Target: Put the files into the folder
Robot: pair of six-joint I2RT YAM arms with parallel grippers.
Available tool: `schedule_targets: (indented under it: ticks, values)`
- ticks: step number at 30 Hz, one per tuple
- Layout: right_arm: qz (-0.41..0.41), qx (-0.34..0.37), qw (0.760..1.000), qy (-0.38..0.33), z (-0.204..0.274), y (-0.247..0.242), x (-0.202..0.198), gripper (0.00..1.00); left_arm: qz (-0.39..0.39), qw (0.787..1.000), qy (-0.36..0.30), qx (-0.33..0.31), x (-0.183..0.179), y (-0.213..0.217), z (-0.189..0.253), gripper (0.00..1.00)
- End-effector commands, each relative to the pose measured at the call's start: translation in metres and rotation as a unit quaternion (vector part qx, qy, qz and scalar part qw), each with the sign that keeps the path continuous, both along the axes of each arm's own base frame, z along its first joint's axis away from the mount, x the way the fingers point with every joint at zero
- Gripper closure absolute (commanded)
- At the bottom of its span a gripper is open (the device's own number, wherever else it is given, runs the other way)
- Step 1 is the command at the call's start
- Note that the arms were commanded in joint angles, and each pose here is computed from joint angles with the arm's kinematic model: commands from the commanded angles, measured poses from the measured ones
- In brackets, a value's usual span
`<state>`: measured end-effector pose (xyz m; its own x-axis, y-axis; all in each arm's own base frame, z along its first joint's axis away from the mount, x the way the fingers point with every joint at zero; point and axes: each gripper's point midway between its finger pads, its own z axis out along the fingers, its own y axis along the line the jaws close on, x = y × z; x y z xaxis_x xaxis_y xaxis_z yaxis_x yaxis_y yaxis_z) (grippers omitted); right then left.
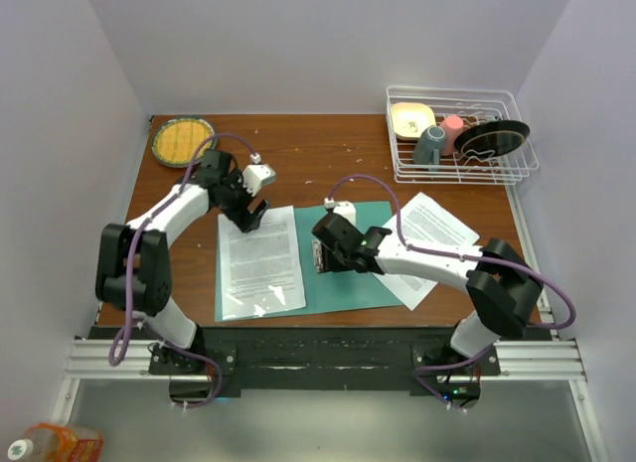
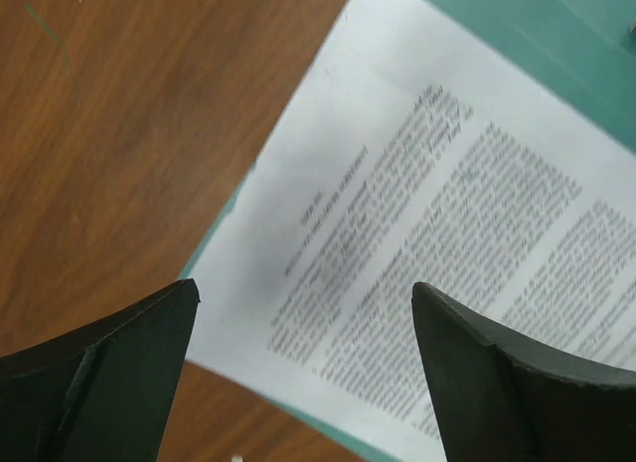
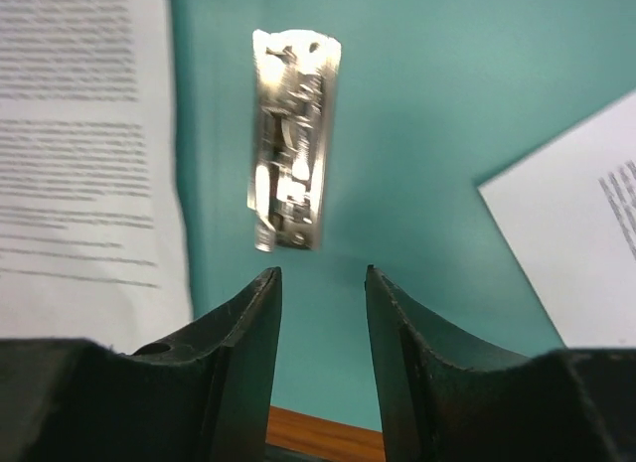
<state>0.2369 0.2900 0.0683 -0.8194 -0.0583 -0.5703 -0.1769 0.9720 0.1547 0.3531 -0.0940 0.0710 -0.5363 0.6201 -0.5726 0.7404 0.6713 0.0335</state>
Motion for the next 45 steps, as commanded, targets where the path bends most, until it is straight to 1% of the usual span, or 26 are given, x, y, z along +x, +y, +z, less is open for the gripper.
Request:
schedule_targets:
  ticks: [1,3,4,5,6,9,15,18,29,39,45]
  values:
    - [-0.011,-0.006,1.0,-0.006,-0.016,-0.021,-0.003,0.65,0.02,0.998,-0.047,-0.03,0.046,-0.045,0.025,0.05]
    - [-0.013,-0.003,1.0,0.004,-0.024,-0.024,-0.006,0.77,0.014,0.998,-0.045,-0.035,0.051,-0.063,0.023,0.05]
    - [-0.012,-0.007,1.0,0.009,-0.032,-0.026,-0.009,0.88,0.001,0.999,-0.044,-0.032,0.049,-0.076,0.021,0.05]
    - [-0.009,-0.006,1.0,0.014,-0.035,-0.026,-0.011,0.95,-0.003,0.999,-0.037,-0.03,0.048,-0.083,0.015,0.05]
    - [-0.007,-0.005,1.0,0.017,-0.038,-0.026,-0.012,0.99,-0.006,0.999,-0.038,-0.027,0.048,-0.088,0.014,0.05]
    - [-0.001,0.002,1.0,0.027,-0.045,-0.024,-0.017,1.0,-0.012,0.999,-0.036,-0.011,0.048,-0.097,0.003,0.05]
    - [-0.011,0.016,0.998,0.062,-0.067,-0.018,-0.024,1.0,-0.011,1.0,-0.01,0.018,0.037,-0.095,-0.026,0.05]
    - [-0.024,0.02,0.997,0.076,-0.078,-0.016,-0.024,1.0,-0.015,1.0,-0.007,0.025,0.031,-0.096,-0.034,0.05]
    - [-0.068,0.059,0.99,0.109,-0.098,-0.018,-0.013,1.0,-0.024,0.999,0.007,0.038,0.014,-0.092,-0.049,0.06]
    - [-0.078,0.068,0.987,0.126,-0.113,-0.011,-0.012,1.0,-0.033,0.997,0.041,0.048,-0.02,-0.08,-0.072,0.06]
    - [-0.088,0.065,0.985,0.131,-0.124,-0.012,-0.013,1.0,-0.043,0.997,0.058,0.037,-0.038,-0.081,-0.069,0.06]
